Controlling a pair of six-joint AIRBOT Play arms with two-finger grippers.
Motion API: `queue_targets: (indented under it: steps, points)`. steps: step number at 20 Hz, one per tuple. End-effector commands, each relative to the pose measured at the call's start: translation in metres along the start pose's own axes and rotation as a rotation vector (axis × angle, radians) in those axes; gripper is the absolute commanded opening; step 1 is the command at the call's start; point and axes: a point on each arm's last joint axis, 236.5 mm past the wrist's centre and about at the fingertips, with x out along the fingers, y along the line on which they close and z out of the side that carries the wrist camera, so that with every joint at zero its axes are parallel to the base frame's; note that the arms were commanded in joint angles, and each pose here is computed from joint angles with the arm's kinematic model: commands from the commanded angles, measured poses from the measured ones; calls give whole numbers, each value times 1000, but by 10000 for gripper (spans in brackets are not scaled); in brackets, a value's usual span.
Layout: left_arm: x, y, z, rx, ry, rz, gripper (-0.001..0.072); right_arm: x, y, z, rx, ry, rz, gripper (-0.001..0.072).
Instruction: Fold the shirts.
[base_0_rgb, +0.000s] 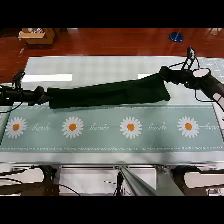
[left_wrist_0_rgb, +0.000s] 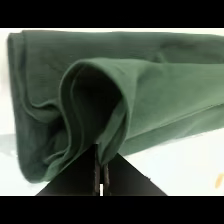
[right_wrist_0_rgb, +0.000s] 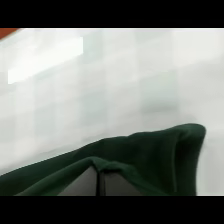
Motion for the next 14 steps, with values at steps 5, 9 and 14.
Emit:
queue_targets:
  steps: [5,9,14]
  points:
    - [7,39,-21,45,103,123,390,-2,-5,7,-27,-23,-22,371]
    - [-14,46,-9,58,73,174,454,-61,-23,41,-186,16,-112,481]
    - [-51,25,33,117,-57,197,454,-119,-101,29,-34,220,-236,589]
